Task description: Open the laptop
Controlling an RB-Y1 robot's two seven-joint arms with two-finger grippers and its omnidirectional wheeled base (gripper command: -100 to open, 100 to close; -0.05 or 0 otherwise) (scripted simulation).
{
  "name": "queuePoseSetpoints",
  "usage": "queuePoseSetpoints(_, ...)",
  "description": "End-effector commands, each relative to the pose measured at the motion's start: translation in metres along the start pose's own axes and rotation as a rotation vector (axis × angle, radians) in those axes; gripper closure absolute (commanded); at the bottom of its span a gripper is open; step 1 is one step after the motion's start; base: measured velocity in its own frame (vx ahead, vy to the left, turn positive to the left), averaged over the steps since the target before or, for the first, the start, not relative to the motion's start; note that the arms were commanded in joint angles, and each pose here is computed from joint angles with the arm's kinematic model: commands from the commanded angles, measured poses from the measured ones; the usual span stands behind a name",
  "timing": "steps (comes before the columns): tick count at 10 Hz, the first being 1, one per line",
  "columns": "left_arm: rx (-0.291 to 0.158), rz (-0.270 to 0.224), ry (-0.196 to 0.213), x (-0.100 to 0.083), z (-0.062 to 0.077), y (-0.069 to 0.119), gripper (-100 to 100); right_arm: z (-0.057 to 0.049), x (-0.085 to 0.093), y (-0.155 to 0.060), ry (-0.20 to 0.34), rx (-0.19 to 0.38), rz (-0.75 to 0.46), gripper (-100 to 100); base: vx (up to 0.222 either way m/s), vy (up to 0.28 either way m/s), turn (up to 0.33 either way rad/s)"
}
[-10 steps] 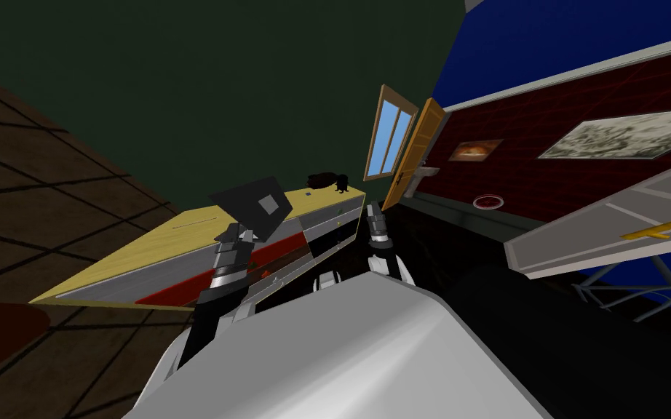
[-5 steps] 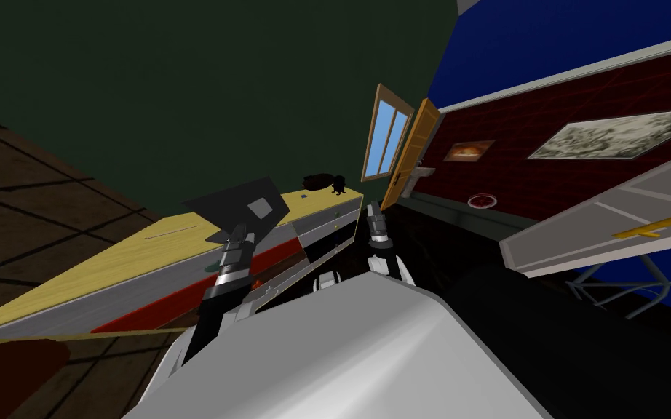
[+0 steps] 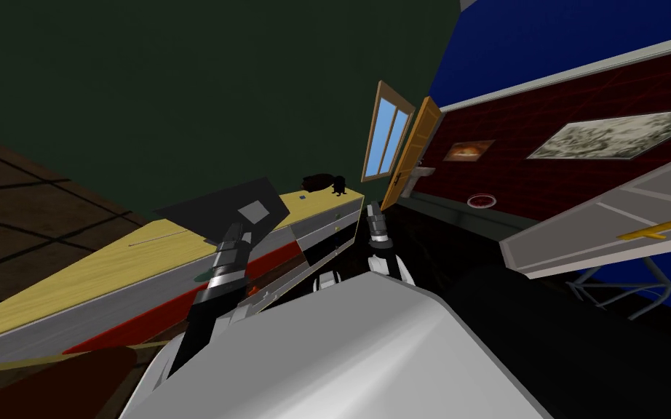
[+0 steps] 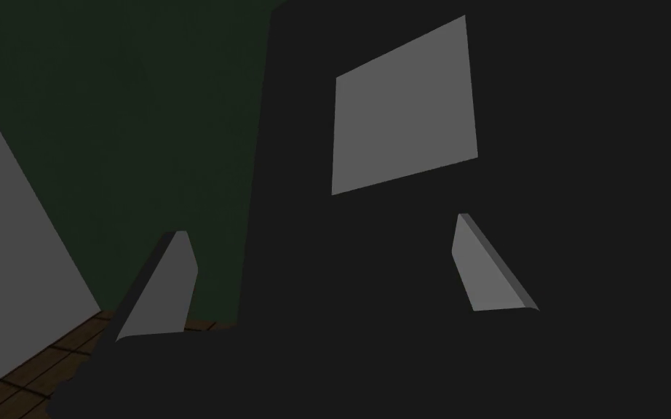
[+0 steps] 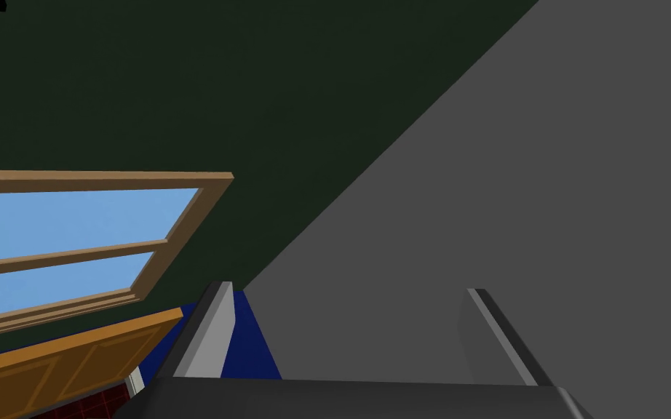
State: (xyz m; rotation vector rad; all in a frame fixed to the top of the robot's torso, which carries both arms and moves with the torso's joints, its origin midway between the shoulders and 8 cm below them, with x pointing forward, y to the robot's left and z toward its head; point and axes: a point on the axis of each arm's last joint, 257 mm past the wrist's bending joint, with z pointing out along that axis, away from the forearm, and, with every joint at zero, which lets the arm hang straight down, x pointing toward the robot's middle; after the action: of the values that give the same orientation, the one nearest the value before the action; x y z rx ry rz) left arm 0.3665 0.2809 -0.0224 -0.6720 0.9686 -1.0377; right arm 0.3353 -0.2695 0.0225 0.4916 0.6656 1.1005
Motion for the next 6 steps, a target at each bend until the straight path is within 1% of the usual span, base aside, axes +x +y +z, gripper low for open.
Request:
queuePoseSetpoints(1,-0.001,-0.003,0.002,0.0032,0.0007,0.0077,100,0.0000,0.0000,0.0000,0.000,0.000,0.000,0,-0.046,-0.003,0.029)
queuePoseSetpoints(3,0.000,-0.005,0.004,0.0066,0.0012,0.0156,100,0.0001,0.0000,0.0000,0.000,0.000,0.000,0,-0.100,-0.009,0.025)
queuePoseSetpoints(4,-0.001,-0.005,0.004,0.0063,0.0010,0.0124,100,0.0001,0.0001,0.0000,0.000,0.000,0.000,0,-0.041,-0.007,0.003)
queuePoseSetpoints(5,-0.016,0.000,0.016,0.0021,0.0051,0.0141,-100,0.0001,0.0000,0.0000,0.000,0.000,0.000,0,-0.023,0.010,-0.048)
queuePoseSetpoints(6,-0.024,0.003,0.022,0.0001,0.0069,0.0150,-100,0.0001,0.0000,0.0000,0.000,0.000,0.000,0,-0.026,0.019,-0.052)
